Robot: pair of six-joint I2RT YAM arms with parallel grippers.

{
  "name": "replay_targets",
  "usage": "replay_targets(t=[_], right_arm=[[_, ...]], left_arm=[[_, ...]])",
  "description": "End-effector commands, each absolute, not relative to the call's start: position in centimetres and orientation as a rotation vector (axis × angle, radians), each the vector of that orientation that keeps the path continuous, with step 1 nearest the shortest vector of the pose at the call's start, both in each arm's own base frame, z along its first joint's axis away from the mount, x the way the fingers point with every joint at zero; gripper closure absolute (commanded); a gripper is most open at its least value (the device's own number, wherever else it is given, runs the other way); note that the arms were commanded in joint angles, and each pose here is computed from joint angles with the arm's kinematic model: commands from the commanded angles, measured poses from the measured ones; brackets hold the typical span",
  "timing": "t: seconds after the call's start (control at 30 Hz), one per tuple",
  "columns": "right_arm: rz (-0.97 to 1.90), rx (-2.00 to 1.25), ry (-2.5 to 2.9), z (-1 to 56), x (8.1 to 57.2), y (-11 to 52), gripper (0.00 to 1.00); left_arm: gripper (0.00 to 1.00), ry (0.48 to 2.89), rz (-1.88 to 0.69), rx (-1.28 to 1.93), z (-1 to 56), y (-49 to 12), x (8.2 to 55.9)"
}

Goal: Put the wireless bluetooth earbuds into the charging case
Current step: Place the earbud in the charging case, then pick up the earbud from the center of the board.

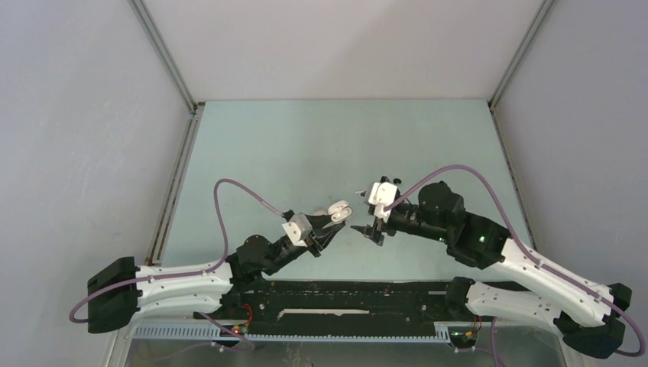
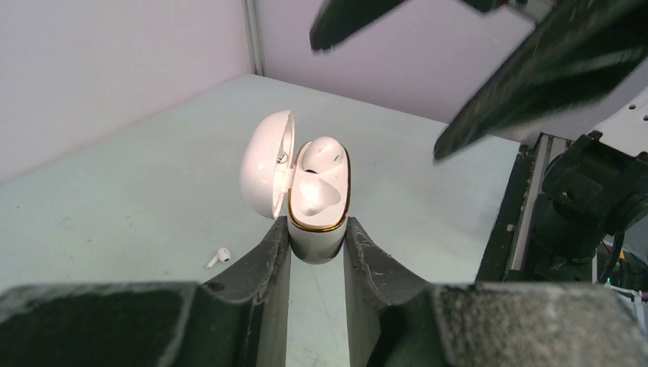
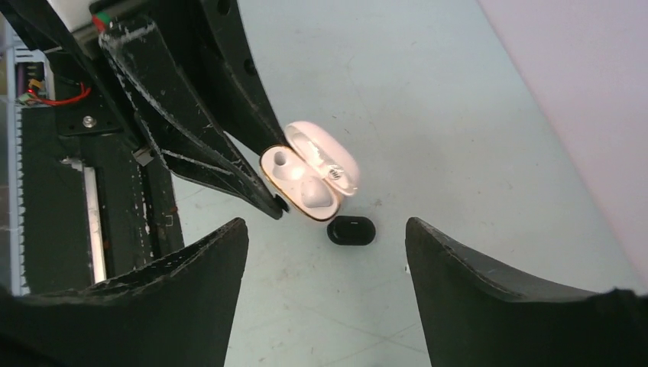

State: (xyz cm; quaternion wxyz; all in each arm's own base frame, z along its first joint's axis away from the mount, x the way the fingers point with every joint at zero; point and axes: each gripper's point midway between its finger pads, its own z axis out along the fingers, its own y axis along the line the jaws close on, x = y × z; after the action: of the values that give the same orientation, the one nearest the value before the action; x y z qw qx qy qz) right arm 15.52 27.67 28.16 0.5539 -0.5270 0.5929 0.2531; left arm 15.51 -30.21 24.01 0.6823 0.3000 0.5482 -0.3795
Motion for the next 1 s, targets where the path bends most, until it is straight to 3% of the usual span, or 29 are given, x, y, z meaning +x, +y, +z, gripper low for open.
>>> replay_targets(t=[0.0, 0.27, 0.53, 0.77, 0.97], right_arm=[[0.725, -1.306, 1.469, 29.3, 14.2, 26.4, 0.21], [0.773, -1.176, 1.731, 27.2, 19.6, 22.3, 0.23], [0.554, -0.98, 1.867, 24.2, 24.9, 18.9, 0.5], [0.62, -0.942, 2.205, 19.0, 23.9, 17.9, 0.55], [0.626, -0.801, 2.43, 13.8, 26.7, 17.9, 0.57]], left_arm=[[1.0, 1.199, -0.864, 0.632, 24.9, -29.8, 15.5], [1.0, 1.229, -0.862, 0.627, 24.4, -29.4, 15.4], [1.0, 1.27, -0.828, 0.61, 24.1, -28.2, 15.7], [1.0, 1.281, -0.809, 0.59, 24.5, -27.4, 15.9], [1.0, 1.299, -0.797, 0.599, 24.6, -27.2, 15.9]])
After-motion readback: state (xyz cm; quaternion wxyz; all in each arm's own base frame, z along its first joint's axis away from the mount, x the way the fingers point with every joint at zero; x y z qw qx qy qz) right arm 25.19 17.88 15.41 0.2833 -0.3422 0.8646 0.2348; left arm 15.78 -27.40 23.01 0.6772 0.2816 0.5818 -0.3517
